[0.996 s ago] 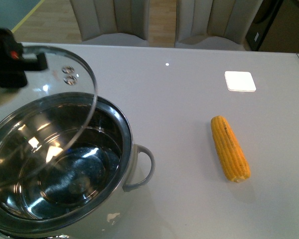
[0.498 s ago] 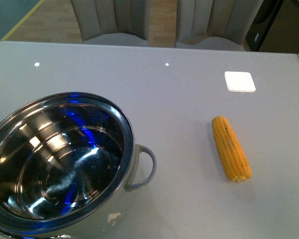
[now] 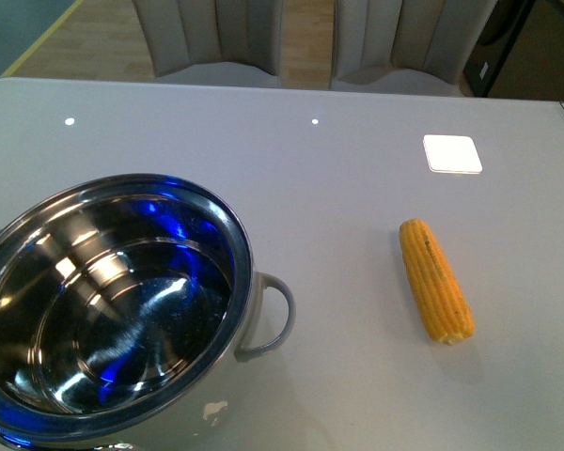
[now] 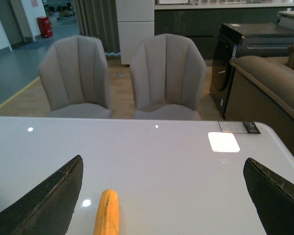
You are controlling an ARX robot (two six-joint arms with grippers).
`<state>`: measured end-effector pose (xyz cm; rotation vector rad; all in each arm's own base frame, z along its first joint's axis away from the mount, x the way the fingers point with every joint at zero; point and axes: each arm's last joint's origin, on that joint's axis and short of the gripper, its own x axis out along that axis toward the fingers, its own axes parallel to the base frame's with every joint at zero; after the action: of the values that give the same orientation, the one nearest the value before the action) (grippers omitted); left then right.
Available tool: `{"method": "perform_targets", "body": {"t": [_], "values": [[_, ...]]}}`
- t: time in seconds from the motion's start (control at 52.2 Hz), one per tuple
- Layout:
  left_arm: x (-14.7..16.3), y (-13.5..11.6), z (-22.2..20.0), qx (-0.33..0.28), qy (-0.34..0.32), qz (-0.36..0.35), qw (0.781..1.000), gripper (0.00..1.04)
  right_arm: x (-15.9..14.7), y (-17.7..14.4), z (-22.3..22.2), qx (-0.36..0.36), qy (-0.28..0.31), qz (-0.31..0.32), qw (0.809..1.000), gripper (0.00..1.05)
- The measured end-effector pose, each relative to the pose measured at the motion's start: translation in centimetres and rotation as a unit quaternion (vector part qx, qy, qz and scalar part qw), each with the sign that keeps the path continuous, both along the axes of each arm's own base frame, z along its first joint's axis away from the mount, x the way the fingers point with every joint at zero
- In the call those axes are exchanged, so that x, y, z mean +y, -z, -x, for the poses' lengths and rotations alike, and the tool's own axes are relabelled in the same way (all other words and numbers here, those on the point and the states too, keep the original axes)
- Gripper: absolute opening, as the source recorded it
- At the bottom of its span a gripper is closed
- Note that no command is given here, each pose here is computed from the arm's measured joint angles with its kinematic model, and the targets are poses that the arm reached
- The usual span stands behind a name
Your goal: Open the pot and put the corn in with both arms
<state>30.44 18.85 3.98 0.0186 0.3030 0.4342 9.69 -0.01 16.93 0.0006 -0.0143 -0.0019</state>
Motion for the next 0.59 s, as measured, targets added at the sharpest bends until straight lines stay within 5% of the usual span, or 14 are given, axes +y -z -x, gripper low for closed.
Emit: {"method": "perform_targets", "body": {"t": [0.594], "values": [[-0.4,7.8,0.1,0.029,0.051,0.028,0.998,0.39,0.0,0.0,0.0,0.0,0.0,0.0,1.0,0.96]]}}
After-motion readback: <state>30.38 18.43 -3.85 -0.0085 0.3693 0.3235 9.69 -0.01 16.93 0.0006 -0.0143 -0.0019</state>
